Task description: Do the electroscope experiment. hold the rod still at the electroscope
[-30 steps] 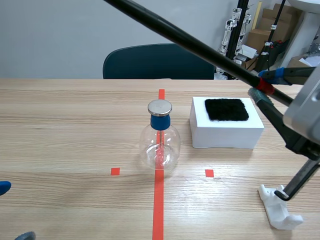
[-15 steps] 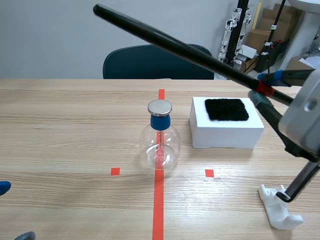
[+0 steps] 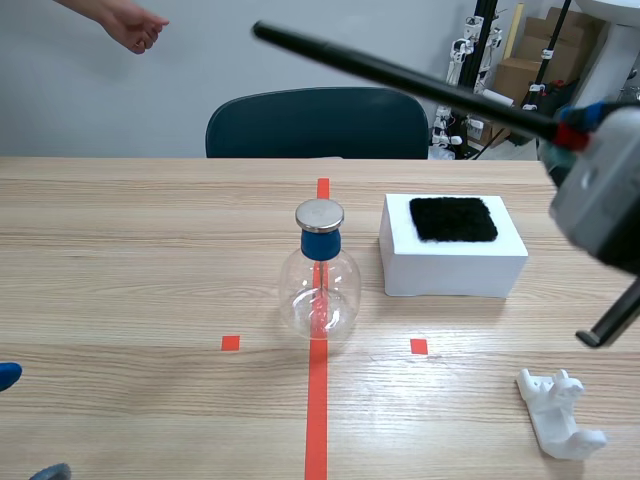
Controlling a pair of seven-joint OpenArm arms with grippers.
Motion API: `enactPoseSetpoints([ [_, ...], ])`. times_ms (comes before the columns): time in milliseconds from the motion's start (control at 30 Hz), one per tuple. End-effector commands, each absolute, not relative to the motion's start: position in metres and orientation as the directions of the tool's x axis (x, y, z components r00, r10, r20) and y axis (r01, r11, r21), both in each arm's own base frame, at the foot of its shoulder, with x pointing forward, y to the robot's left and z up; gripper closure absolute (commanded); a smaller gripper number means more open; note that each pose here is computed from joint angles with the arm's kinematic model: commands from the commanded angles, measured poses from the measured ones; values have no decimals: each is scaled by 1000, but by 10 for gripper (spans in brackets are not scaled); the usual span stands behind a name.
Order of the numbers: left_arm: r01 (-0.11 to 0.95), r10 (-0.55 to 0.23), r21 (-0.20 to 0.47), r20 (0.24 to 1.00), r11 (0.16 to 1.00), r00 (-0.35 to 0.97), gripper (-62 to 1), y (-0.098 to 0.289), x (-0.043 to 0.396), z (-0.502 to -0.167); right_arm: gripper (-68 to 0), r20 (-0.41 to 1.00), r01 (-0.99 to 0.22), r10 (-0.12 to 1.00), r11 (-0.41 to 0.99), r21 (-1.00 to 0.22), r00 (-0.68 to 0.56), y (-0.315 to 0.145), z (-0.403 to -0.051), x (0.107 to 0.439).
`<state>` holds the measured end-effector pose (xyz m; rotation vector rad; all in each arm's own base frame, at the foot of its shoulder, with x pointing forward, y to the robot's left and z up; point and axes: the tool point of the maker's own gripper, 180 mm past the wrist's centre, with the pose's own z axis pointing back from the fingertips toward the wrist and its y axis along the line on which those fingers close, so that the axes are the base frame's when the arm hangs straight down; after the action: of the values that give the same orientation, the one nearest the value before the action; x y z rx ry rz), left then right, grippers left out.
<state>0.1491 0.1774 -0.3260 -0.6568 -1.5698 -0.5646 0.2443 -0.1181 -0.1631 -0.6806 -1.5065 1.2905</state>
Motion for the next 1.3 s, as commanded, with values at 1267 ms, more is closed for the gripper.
enactPoseSetpoints([
  [1267,698,98,-15,992,716,-79,-623,179,151,-320,-22,-401,108,853,-388,-915,-334,-113,-174,350],
])
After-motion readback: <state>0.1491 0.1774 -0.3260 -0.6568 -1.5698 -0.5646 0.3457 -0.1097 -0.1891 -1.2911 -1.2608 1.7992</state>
